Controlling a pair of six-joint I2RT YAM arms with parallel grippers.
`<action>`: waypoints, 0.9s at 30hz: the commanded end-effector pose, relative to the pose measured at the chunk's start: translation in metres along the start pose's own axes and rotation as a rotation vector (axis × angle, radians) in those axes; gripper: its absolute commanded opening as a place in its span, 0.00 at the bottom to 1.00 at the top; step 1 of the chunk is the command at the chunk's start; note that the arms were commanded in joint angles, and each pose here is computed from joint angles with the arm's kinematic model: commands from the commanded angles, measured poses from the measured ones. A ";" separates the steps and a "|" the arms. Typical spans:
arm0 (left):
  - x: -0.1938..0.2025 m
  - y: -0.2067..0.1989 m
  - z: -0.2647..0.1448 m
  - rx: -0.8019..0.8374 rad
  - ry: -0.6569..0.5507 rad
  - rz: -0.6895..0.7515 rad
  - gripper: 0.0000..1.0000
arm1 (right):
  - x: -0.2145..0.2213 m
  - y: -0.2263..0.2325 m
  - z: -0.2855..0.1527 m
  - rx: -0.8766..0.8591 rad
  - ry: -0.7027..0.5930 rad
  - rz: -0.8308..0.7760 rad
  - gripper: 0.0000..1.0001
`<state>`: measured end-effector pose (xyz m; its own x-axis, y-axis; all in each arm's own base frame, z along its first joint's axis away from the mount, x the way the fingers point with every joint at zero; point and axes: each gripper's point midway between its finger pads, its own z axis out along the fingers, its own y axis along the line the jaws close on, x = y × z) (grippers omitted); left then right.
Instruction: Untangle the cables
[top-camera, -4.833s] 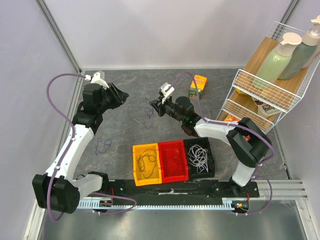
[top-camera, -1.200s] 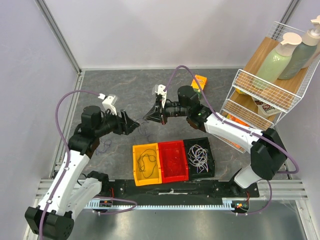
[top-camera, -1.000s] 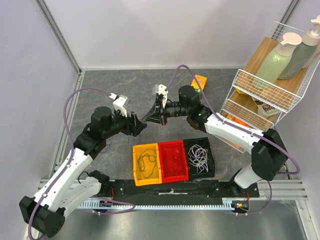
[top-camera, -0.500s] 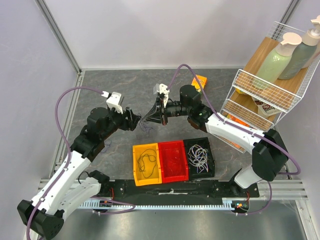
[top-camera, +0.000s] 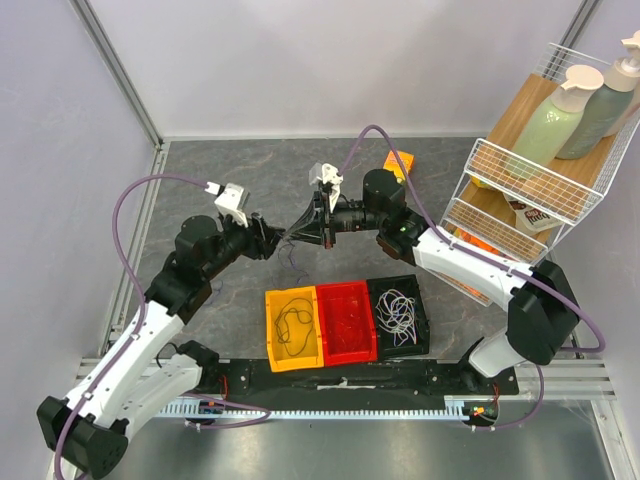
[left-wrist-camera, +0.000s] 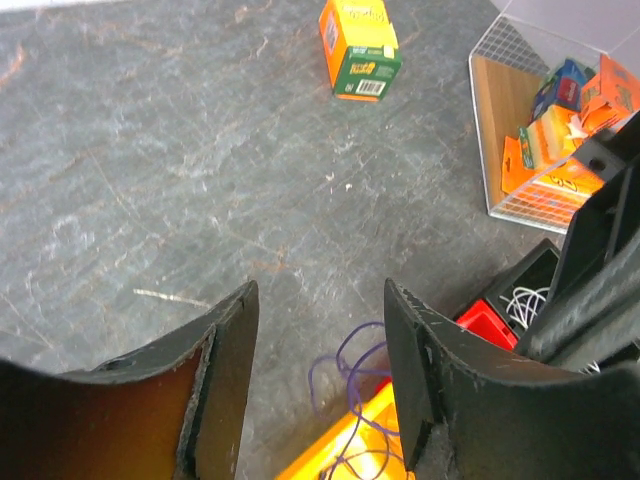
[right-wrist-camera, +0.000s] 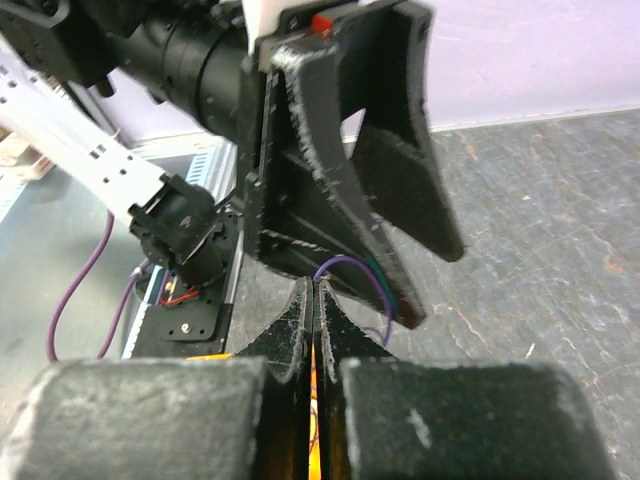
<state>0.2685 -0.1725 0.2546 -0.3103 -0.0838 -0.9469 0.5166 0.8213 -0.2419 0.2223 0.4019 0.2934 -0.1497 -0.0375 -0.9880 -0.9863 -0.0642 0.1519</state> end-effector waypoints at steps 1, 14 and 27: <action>0.009 -0.001 -0.018 -0.027 0.025 -0.085 0.59 | -0.032 -0.009 -0.005 0.111 -0.074 -0.020 0.00; -0.019 -0.028 -0.068 0.129 -0.288 -0.090 0.61 | -0.053 -0.032 0.001 0.237 -0.152 0.206 0.00; 0.013 0.001 -0.028 -0.081 -0.068 -0.377 0.75 | -0.058 -0.031 0.003 0.259 -0.171 0.286 0.00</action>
<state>0.2436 -0.1554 0.2355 -0.4008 -0.2750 -0.8739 0.3742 0.8216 -0.4301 0.2617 0.4058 0.3197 -0.4328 0.1033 -0.8955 -0.8744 0.1936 0.4449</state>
